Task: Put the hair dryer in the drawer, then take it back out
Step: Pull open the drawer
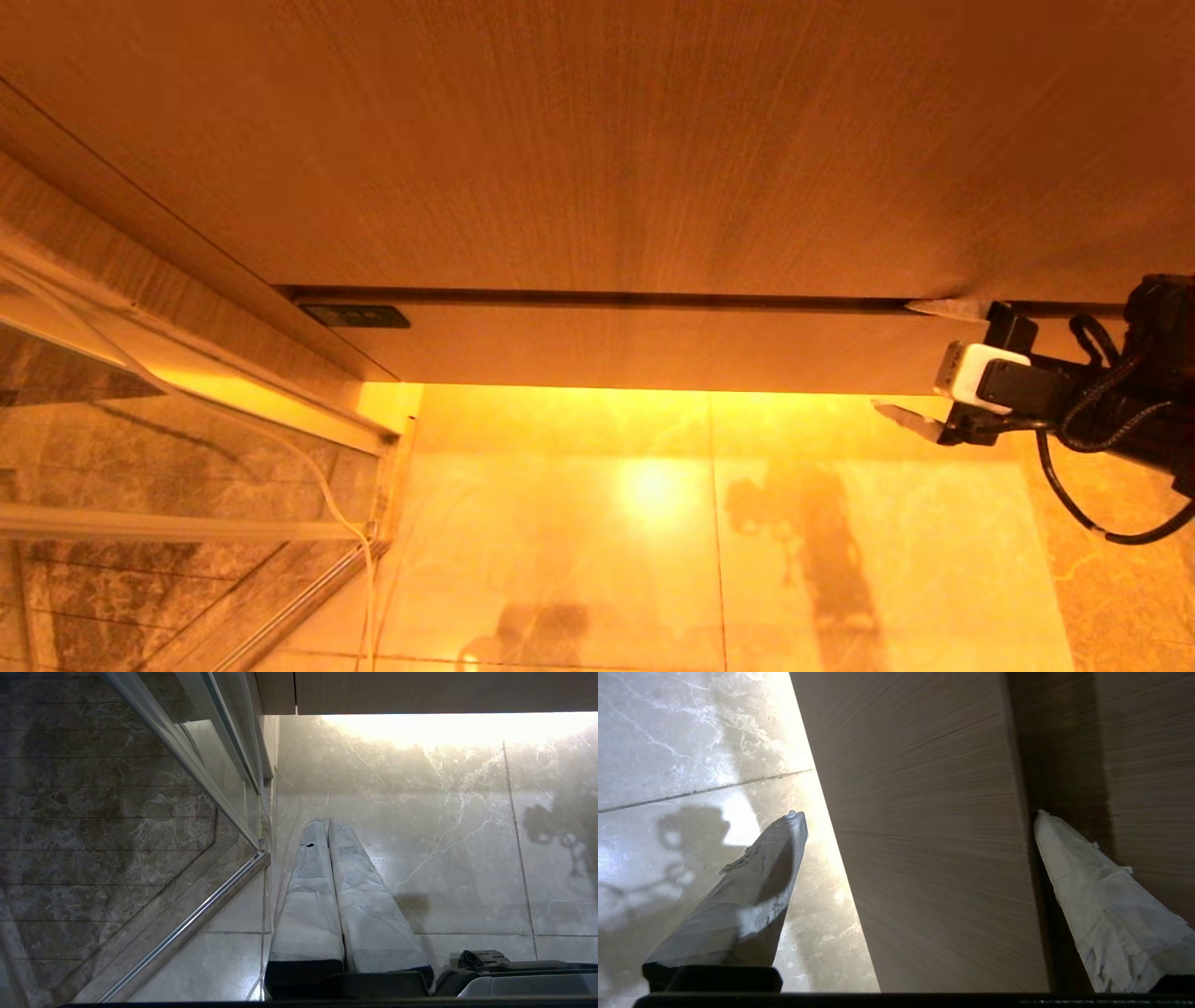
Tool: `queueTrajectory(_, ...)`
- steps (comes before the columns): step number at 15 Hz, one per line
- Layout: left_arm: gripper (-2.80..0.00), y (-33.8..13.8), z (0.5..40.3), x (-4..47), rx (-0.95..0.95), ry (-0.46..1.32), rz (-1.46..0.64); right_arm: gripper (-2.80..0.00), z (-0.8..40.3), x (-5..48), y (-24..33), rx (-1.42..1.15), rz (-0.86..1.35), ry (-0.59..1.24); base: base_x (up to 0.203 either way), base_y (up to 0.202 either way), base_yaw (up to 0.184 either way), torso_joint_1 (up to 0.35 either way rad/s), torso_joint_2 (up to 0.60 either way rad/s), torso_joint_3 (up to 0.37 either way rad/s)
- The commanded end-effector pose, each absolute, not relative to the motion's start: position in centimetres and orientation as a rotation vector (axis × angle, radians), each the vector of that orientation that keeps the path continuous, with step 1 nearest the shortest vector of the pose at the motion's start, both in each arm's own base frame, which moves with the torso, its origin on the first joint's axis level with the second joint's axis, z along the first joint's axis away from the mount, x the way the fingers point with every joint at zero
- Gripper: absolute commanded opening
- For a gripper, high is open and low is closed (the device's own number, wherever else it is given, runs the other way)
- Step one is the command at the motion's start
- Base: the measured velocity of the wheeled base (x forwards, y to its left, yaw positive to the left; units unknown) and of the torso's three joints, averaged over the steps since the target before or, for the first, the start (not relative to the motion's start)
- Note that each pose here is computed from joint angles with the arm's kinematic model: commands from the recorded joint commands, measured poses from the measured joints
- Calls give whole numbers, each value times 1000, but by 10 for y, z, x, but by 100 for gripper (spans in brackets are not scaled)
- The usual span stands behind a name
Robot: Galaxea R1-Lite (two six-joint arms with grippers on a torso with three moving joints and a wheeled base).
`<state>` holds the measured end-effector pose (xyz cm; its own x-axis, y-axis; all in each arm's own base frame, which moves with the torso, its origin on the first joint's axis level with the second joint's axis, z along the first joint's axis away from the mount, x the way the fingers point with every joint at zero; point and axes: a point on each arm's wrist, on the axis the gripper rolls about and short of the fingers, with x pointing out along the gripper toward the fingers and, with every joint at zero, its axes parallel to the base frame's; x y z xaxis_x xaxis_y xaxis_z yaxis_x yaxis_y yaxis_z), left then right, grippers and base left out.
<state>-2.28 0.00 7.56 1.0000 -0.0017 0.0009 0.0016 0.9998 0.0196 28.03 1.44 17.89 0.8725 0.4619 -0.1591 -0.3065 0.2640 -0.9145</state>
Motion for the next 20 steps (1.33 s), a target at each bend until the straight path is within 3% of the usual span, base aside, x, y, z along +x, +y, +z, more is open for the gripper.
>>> queueTrajectory(1,-280,0,75,-23,20,0,-2,0,171,286,16,-1197,545,-135,0,0,0,0,0,0)
queueTrajectory(12,-280,0,75,-23,20,0,-2,0,148,306,22,-1174,589,-90,0,0,0,0,0,0)
queueTrajectory(20,-280,0,75,-23,20,0,-2,0,138,296,18,-1167,622,144,0,0,0,0,0,0)
